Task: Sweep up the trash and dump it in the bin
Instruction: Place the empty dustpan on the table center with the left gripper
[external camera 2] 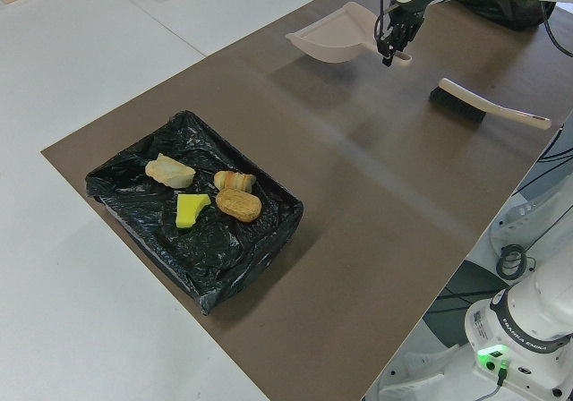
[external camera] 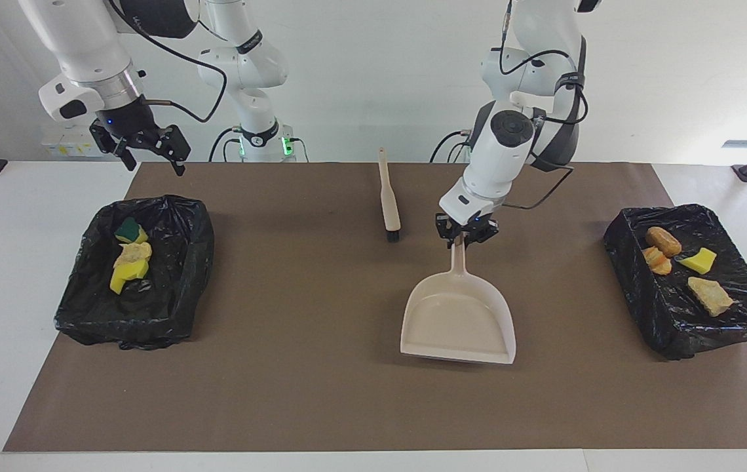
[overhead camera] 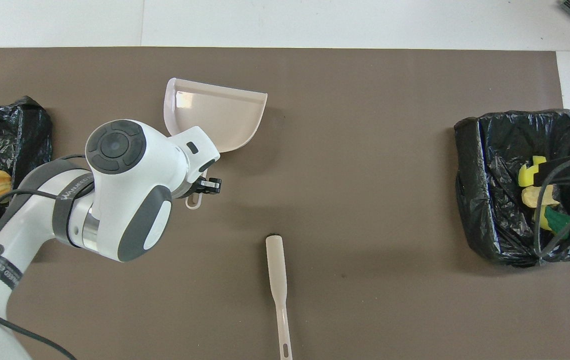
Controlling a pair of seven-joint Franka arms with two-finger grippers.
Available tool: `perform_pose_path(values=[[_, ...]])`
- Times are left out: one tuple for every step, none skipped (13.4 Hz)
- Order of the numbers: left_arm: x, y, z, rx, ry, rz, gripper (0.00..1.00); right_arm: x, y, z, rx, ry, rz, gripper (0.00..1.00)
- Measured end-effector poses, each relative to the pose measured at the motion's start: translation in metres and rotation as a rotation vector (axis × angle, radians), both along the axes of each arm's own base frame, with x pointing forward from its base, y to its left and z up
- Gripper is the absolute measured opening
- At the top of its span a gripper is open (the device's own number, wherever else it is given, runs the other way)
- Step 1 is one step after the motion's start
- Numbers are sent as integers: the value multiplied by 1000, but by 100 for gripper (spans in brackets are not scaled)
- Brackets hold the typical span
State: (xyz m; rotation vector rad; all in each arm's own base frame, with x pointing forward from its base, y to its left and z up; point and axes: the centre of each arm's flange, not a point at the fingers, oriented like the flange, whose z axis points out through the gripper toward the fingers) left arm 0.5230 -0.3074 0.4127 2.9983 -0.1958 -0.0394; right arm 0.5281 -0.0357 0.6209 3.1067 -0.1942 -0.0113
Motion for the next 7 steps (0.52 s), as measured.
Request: perform_pose_path(values=[[-4, -22, -4, -15, 14, 17, 32, 0, 0, 0, 0, 0, 1, 100], [-7, -41, -8, -19, 24, 40, 32, 0, 0, 0, 0, 0, 1, 100], [-12, -60, -15, -22, 26, 55, 32, 0, 0, 0, 0, 0, 1, 100], [-18, -78, -21, -24, 26, 56, 32, 0, 0, 0, 0, 0, 1, 100], [-23, -91, -27, -23, 28, 51, 32, 0, 0, 0, 0, 0, 1, 100], [-27, -102, -34, -18, 35, 41, 32, 0, 0, 0, 0, 0, 1, 100], [-32, -113, -46, -6, 45, 28, 32, 0, 0, 0, 0, 0, 1, 100]])
